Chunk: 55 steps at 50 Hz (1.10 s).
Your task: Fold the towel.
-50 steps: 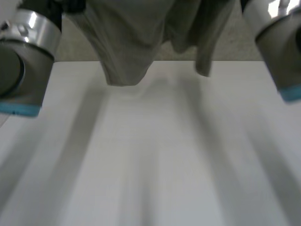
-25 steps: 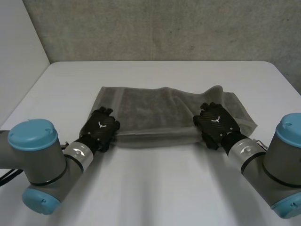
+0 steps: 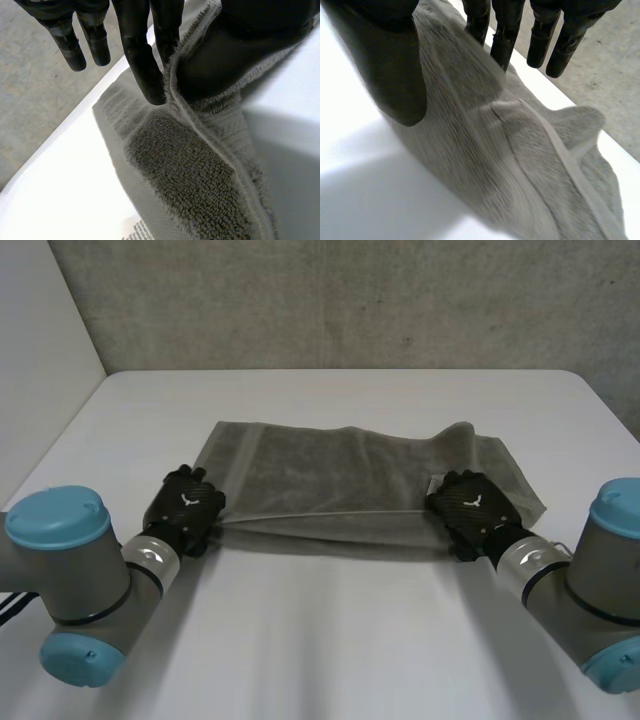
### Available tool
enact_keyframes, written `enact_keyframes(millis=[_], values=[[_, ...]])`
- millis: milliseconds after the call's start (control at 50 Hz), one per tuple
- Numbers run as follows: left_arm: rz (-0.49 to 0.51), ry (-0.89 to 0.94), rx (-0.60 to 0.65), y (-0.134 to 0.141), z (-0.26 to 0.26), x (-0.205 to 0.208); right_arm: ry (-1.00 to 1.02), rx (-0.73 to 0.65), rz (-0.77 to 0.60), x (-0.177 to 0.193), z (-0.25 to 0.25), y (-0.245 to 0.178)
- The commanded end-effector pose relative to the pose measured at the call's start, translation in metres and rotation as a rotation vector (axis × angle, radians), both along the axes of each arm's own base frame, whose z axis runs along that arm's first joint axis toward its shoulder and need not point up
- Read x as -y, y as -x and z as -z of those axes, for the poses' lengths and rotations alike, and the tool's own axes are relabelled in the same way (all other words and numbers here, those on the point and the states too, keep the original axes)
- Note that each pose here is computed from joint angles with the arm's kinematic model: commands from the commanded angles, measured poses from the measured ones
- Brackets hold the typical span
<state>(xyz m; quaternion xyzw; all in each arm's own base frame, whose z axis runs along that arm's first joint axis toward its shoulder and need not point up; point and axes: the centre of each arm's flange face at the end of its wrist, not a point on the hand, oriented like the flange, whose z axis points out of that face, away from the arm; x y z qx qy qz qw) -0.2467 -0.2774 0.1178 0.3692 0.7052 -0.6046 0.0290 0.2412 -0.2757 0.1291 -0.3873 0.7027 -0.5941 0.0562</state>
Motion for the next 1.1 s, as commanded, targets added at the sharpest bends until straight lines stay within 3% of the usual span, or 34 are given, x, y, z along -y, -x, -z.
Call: enact_keyframes(millis=[20, 500, 840, 1100], values=[[-0.068, 0.023, 0.008, -0.013, -0.007, 0.011, 0.036, -0.041, 0.020, 0.015, -0.001, 0.015], [-0.084, -0.002, 0.008, -0.021, -0.017, 0.002, -0.092, -0.068, 0.019, 0.011, -0.012, 0.035], [-0.075, -0.022, 0.013, -0.021, -0.013, -0.003, 0.053, -0.045, 0.019, 0.035, -0.003, 0.027], [-0.075, -0.022, 0.013, -0.021, -0.013, -0.004, -0.002, 0.011, 0.036, 0.050, 0.017, 0.024]])
